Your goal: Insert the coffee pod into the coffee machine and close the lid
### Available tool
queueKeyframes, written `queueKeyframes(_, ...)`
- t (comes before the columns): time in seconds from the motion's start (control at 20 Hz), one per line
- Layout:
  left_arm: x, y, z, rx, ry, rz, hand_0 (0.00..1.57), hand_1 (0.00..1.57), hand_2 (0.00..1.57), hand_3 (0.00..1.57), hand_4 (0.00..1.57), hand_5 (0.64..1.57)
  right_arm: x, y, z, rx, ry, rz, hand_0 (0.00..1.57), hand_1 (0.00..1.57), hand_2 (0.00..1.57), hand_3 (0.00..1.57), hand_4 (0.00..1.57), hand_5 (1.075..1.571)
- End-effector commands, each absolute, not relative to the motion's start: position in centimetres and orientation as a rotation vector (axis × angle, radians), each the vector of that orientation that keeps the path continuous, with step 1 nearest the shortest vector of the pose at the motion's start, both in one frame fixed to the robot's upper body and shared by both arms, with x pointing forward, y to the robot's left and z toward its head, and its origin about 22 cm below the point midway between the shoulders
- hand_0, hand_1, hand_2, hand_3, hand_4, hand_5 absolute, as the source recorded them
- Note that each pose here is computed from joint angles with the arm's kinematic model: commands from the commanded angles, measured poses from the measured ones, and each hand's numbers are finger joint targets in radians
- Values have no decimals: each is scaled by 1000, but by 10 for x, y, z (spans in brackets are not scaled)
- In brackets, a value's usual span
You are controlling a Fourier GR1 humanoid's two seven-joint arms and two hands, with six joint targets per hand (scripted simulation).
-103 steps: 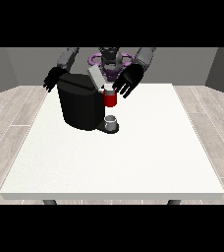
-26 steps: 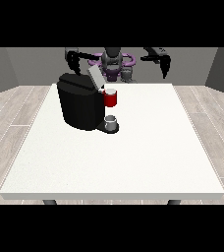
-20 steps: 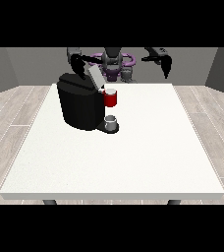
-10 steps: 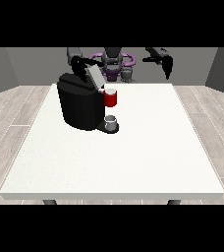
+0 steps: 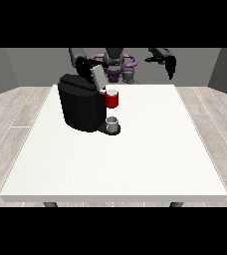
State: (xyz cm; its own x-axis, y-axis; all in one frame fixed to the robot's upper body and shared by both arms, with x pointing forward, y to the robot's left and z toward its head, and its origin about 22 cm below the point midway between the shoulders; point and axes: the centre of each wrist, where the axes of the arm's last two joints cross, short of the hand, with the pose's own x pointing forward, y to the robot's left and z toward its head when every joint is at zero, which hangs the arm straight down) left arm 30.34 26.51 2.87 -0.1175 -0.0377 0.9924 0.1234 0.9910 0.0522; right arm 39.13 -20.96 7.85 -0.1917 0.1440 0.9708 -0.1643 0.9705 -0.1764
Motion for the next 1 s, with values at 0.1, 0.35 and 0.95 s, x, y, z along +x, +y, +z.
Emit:
queueKeyframes(0.1, 307, 263, 23, -51, -1707, -86, 0, 0, 0, 0, 24, 1571, 398, -192, 86, 32, -1757, 341, 0, 0, 0, 0, 182, 1571)
queueKeyframes(0.35, 310, 284, 17, 3, -1661, -95, 0, 0, 0, 0, 169, 1571, 398, -149, 103, 25, -1730, 458, 0, 0, 0, 0, 0, 1571)
queueKeyframes(0.95, 305, 267, 14, -66, -1731, -137, 0, 0, 0, 0, 196, 1571, 408, -132, 120, 33, -1791, 469, 0, 0, 0, 0, 125, 1571)
